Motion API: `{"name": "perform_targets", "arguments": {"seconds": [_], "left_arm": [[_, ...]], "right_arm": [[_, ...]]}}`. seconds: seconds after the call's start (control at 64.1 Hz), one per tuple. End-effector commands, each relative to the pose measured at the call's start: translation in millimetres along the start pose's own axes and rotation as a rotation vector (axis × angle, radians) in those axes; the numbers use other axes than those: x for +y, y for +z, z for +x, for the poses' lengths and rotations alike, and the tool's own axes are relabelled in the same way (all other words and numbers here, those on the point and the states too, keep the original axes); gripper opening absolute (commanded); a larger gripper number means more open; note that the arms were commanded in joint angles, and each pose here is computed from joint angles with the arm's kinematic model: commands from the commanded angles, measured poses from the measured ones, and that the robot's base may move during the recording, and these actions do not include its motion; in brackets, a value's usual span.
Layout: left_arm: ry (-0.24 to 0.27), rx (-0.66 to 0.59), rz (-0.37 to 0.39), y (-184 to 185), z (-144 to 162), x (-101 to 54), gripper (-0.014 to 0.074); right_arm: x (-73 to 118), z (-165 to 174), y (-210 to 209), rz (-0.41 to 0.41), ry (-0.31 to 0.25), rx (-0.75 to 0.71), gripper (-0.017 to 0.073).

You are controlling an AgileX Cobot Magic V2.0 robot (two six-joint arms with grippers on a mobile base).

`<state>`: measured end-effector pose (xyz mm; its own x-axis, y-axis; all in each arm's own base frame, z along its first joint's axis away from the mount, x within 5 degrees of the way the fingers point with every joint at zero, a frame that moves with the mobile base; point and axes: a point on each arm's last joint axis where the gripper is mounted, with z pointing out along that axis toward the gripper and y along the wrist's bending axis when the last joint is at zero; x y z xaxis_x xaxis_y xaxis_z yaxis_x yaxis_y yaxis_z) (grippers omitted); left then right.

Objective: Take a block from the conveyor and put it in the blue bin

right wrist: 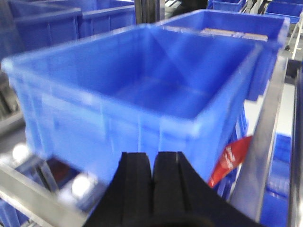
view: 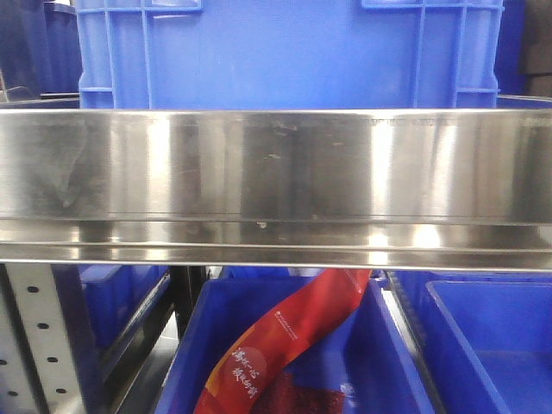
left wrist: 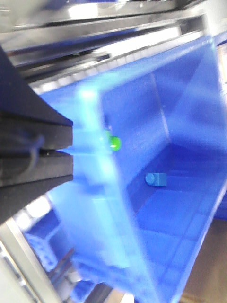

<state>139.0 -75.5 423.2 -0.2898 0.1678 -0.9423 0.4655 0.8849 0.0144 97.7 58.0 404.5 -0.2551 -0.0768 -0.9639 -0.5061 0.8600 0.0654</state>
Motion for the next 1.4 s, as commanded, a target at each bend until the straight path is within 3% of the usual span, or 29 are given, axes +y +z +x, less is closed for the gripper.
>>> {"name": "perform_targets", "arguments": {"seconds": [0.0,0.234,0.405,1.232,1.388], "left_arm": [[-0.011,-0.095,0.016,-12,25,-1.3,-0.0111],[-0.013,-0.203,0.027,-26,92,-1.8,-0.0111],[-0.013,-0.218,0.031,-25,114,-2.1,-0.0111],[-0.016,-0.215,0.03,-24,115,-2.0,-0.0111],[-0.047,-0.251,-0.019,-28,120,3.0,-0.0111]], "right_arm": [[-1.5,21,-10,0.009,-0.013,-0.036,-0.0162],[-4.6,73,-15,0.015,-0.01,-0.064,-0.0162],[-6.1,91,-9,0.019,-0.008,-0.044,-0.0162],[-6.3,90,-8,0.02,-0.008,-0.059,-0.0162],[-6.3,90,-8,0.02,-0.008,-0.059,-0.0162]]}}
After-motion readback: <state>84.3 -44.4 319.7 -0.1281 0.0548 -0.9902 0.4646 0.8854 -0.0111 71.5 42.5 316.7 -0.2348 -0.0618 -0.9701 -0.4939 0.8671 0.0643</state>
